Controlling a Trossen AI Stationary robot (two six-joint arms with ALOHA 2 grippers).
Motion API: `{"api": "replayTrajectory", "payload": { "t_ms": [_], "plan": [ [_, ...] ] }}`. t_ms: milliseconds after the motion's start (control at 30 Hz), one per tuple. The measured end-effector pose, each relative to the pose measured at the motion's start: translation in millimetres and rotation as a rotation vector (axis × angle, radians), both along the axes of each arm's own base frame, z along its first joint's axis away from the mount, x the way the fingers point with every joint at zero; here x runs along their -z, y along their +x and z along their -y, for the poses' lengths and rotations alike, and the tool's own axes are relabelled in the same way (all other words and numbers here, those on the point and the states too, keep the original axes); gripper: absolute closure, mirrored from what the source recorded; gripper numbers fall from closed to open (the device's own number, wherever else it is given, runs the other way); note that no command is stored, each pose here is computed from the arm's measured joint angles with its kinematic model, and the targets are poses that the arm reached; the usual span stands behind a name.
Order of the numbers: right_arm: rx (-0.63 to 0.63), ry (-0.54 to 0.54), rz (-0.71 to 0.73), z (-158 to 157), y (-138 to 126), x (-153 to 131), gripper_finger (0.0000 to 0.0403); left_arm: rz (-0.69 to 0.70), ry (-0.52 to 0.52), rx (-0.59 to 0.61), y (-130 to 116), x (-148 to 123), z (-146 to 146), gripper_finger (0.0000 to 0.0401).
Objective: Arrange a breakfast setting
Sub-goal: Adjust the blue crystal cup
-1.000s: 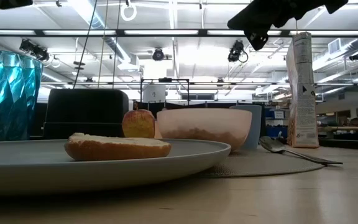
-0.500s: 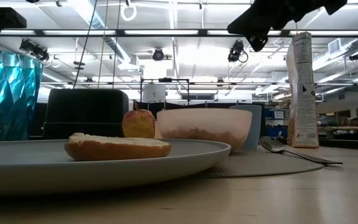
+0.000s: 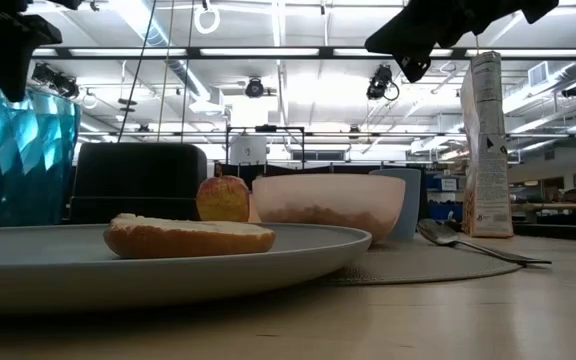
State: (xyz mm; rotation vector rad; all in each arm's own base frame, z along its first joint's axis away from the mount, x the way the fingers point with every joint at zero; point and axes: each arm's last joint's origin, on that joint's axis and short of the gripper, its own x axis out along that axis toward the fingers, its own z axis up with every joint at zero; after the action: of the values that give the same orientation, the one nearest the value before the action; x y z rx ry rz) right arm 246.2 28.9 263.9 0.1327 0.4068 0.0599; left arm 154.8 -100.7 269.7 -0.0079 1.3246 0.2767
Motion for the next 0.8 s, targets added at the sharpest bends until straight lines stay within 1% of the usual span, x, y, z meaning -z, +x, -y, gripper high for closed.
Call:
{"api": "replayTrajectory", "payload": {
  "t_ms": [133,300,533,633,800],
  "plan": [
    [0.000,0.000,0.000,0.0,0.0,0.0,0.0390,0.007,0.034,-0.029,3.5,-0.2,-7.3,0.0191],
    [0.000,0.000,0.000,0.0,0.0,0.0,0.0390,-0.006,0.056,-0.034,7.1,0.9,-15.4,0.0191],
    [-0.001,0.001,0.000,0.0,0.0,0.0,0.0390,-0.047,0.080,-0.084,8.9,14.6,-27.5,0.0191],
    [-0.015,0.007,-0.001,-0.5,0.0,0.0,0.0390,-0.042,0.078,-0.105,10.7,15.3,-30.2,0.0191],
    [-0.017,0.008,-0.001,-0.5,0.0,0.0,0.0390,-0.026,0.114,-0.111,10.5,13.7,-34.7,0.0191]
  ]
}}
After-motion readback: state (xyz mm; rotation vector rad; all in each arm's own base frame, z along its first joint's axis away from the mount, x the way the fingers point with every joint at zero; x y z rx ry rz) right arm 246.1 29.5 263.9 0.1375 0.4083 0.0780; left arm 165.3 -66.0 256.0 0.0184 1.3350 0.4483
